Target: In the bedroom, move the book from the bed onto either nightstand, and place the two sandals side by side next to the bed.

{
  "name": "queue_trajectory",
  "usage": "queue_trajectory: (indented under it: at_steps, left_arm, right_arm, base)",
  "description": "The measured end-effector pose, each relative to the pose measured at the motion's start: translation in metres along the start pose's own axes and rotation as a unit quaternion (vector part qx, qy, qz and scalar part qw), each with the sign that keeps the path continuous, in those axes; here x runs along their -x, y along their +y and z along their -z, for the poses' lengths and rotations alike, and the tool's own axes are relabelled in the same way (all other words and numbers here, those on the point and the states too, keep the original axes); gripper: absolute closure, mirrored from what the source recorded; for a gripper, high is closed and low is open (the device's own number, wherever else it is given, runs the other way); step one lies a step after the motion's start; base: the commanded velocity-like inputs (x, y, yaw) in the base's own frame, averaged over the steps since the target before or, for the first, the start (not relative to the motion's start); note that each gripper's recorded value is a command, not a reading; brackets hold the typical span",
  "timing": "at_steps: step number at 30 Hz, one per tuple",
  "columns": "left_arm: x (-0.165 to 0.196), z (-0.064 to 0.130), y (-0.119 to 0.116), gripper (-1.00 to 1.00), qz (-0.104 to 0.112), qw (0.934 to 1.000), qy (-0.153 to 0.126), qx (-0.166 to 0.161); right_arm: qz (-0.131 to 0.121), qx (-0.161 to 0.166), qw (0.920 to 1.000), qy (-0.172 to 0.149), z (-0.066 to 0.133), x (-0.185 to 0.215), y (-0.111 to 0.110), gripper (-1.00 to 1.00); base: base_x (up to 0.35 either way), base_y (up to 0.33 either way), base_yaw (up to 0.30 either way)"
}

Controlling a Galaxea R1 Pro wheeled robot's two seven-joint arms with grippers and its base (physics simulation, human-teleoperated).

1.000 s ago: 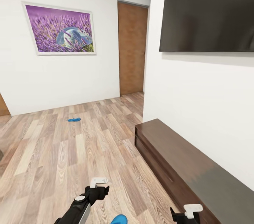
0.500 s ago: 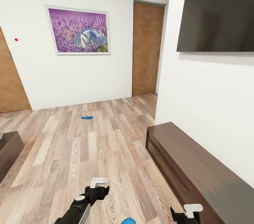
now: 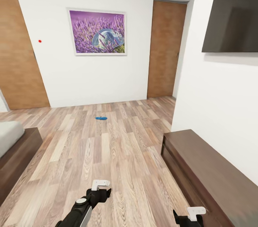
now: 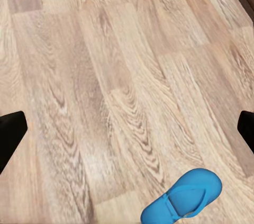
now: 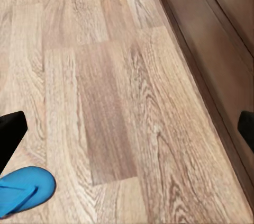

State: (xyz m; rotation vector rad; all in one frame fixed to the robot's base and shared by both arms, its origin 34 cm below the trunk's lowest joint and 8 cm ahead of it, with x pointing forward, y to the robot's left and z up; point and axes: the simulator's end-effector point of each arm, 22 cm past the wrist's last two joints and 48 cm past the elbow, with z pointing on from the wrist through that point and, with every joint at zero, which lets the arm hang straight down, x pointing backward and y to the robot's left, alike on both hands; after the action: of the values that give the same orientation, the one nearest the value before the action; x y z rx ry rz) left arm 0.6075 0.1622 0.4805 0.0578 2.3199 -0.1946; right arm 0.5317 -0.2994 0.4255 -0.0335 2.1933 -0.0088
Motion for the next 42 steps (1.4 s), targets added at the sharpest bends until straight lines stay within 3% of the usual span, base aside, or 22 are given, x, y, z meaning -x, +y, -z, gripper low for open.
queue_trajectory:
  at_steps: [29,42]
  left_arm:
    - [-0.0005,-0.0001,-0.0008,-1.0,0.0,1.0,0.0,-0.001]
    - [0.0001,-0.0003,-0.0018,-1.0,0.001,1.0,0.0,-0.001]
  right_arm:
    - [0.001,0.001,1.0,0.001,0.0,-0.0008,0.0003,-1.0]
    - [0.001,0.0,1.0,0.001,-0.0001,-0.0007,0.0002,-1.0]
  base:
    - [0.116,0.045,0.243]
    - [0.012,-0.013,0.242]
